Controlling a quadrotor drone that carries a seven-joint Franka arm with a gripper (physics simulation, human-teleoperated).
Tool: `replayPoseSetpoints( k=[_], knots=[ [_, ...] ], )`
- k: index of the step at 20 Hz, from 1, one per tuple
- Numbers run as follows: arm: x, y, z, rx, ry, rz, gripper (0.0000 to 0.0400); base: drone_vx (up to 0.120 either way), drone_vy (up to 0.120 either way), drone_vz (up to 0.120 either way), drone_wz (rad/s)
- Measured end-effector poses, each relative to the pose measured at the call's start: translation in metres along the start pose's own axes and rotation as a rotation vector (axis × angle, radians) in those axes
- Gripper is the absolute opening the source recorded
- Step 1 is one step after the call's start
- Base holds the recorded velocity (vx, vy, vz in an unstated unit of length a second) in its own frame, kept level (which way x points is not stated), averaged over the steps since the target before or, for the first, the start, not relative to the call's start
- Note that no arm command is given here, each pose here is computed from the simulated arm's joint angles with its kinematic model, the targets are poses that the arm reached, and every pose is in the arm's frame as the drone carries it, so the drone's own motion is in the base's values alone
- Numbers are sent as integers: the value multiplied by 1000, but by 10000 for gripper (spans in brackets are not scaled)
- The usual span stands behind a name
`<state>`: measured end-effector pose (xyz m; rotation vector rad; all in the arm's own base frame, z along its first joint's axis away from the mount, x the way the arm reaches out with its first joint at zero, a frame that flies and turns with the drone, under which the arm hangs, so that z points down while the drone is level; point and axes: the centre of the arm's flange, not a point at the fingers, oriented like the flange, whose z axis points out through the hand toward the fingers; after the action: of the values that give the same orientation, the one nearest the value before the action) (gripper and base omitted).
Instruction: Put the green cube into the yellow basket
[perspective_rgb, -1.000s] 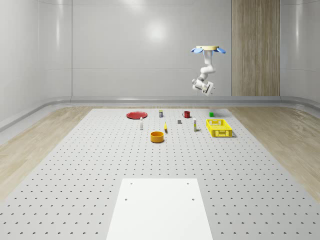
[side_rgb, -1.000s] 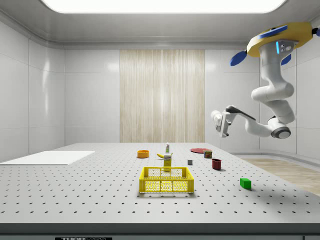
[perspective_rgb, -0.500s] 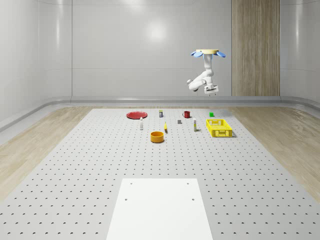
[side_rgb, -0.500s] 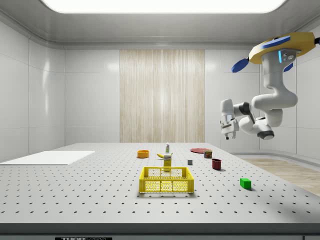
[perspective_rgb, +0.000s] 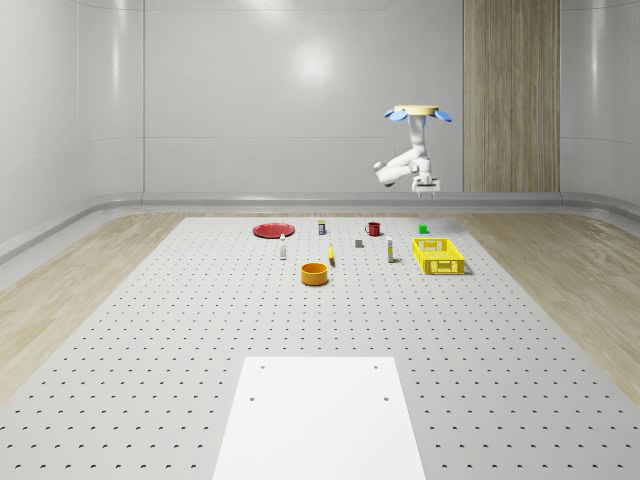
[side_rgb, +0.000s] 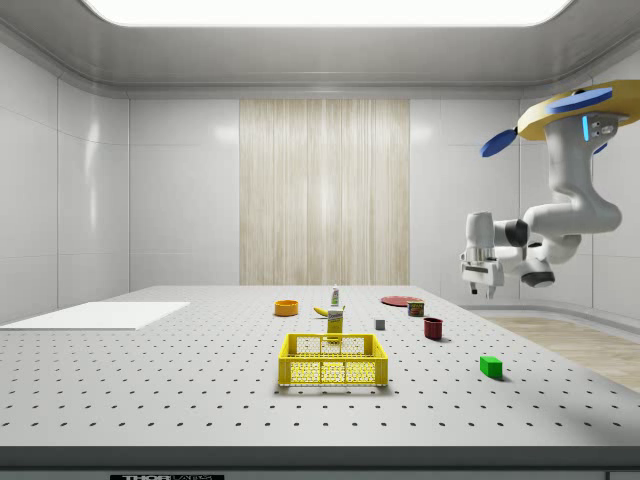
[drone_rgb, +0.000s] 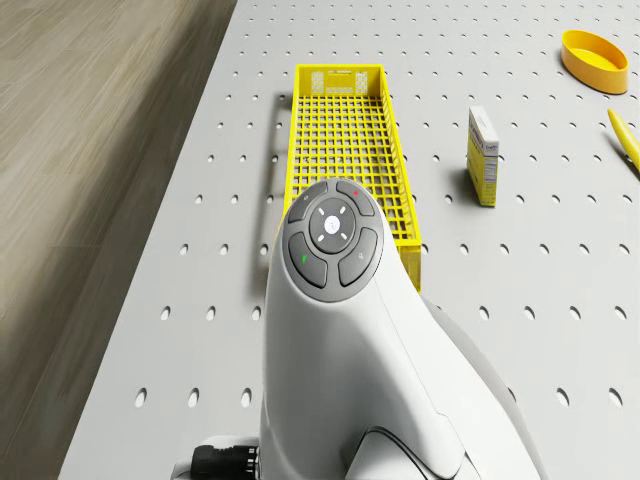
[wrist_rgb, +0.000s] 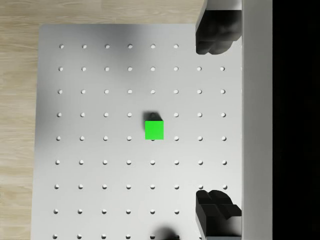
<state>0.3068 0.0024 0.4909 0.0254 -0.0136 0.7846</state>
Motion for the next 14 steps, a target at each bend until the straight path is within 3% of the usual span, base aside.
replayPoseSetpoints(
  k=[10, 14],
  knots=[
    [-2, -2, 0, -15, 16, 0, 400, -120, 0, -120, 0],
    [-2, -2, 0, -17, 18, 0, 400, -10, 0, -120, 0]
  ],
)
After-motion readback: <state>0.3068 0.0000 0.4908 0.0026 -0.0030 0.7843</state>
